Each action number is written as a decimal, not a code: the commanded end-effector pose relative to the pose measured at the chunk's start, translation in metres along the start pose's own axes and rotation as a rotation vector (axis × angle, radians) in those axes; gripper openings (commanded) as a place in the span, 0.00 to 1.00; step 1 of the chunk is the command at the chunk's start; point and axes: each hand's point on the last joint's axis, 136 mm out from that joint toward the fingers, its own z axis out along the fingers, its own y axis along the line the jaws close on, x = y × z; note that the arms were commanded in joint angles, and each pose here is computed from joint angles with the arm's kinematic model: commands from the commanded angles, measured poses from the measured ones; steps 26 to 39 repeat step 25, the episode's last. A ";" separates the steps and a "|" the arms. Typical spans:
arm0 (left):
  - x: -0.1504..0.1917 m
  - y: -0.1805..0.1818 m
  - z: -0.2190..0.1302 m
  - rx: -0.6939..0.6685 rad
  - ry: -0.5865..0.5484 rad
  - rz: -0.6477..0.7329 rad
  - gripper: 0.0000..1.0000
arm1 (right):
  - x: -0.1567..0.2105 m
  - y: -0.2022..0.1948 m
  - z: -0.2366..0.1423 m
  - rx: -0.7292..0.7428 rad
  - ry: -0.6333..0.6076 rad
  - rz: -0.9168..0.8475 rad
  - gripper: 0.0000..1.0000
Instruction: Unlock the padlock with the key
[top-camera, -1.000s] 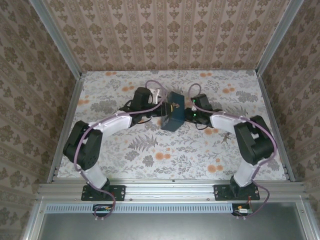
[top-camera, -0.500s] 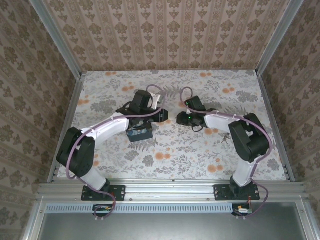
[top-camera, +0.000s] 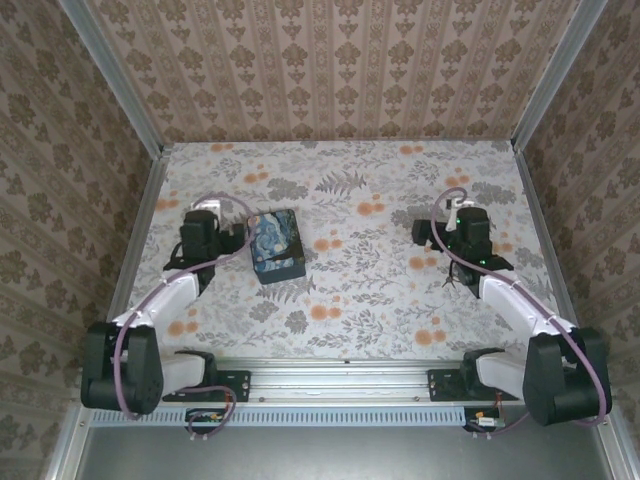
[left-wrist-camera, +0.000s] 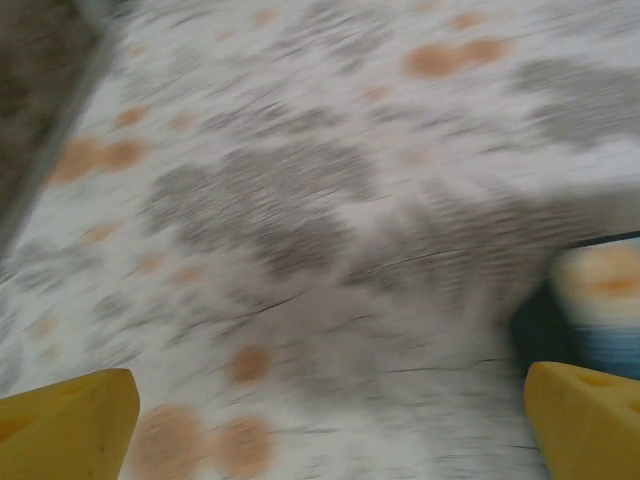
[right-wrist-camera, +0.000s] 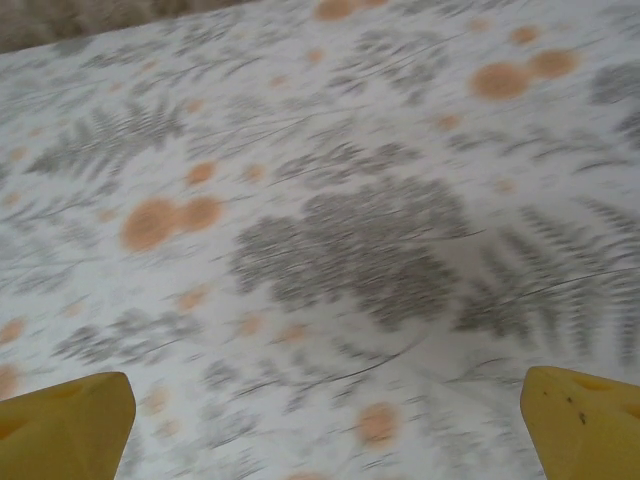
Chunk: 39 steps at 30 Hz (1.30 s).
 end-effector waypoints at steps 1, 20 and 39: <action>-0.001 0.021 0.010 -0.106 -0.110 0.042 1.00 | -0.009 -0.024 0.012 0.072 -0.122 -0.084 1.00; -0.003 0.003 0.045 0.051 -0.255 0.068 1.00 | 0.008 -0.035 0.052 0.072 -0.214 -0.109 1.00; -0.004 0.000 0.046 0.084 -0.256 0.070 1.00 | 0.008 -0.035 0.052 0.073 -0.215 -0.108 1.00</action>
